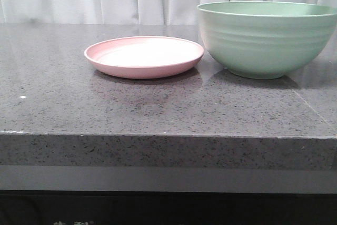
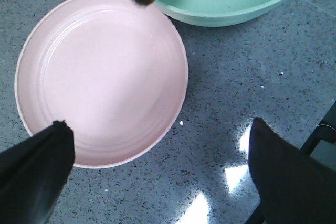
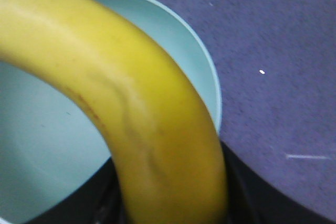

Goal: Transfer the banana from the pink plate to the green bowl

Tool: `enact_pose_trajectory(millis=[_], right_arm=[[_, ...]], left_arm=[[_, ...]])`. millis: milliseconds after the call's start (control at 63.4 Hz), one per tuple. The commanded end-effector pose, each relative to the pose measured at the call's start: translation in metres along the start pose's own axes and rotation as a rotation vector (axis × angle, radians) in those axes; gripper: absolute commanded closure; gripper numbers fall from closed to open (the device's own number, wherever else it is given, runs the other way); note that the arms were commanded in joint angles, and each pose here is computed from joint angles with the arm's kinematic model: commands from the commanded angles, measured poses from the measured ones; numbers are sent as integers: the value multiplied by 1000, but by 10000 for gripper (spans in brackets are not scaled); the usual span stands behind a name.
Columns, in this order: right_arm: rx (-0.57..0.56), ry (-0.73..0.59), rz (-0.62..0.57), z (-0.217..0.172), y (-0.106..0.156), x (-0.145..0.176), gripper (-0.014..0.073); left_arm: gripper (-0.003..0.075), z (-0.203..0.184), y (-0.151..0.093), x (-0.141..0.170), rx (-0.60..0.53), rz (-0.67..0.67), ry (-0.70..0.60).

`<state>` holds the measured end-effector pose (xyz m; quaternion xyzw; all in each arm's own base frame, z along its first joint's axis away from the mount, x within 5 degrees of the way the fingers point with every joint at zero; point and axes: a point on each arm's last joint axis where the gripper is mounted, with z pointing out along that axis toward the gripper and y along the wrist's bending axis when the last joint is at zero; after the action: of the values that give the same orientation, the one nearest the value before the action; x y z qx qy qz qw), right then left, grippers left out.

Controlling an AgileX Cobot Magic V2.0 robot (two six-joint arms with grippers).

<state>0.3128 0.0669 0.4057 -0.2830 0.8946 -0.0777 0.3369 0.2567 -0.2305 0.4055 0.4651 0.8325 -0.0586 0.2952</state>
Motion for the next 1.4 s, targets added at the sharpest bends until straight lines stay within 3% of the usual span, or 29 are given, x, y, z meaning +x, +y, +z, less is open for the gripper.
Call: enact_pose_trajectory(millis=[0, 189, 615, 805, 915, 1168, 1389], right_arm=[[125, -42, -24, -26, -19, 1, 518], [162, -12, -68, -23, -24, 3, 518], [81, 174, -120, 33, -18, 6, 518], [73, 203, -119, 35, -18, 7, 513], [80, 193, -115, 30, -20, 4, 447], [102, 154, -101, 16, -25, -4, 204], [109, 142, -83, 12, -27, -6, 188]], left_arm=[[68, -29, 0, -7, -30, -5, -124], [68, -29, 0, -8, -31, -5, -129], [68, -29, 1, -10, -43, -3, -150], [68, -30, 1, -10, -44, -3, -154], [68, -30, 1, -10, -45, -3, -156], [68, -29, 2, -10, -46, -2, -154], [68, -25, 2, -11, -44, -2, -147]])
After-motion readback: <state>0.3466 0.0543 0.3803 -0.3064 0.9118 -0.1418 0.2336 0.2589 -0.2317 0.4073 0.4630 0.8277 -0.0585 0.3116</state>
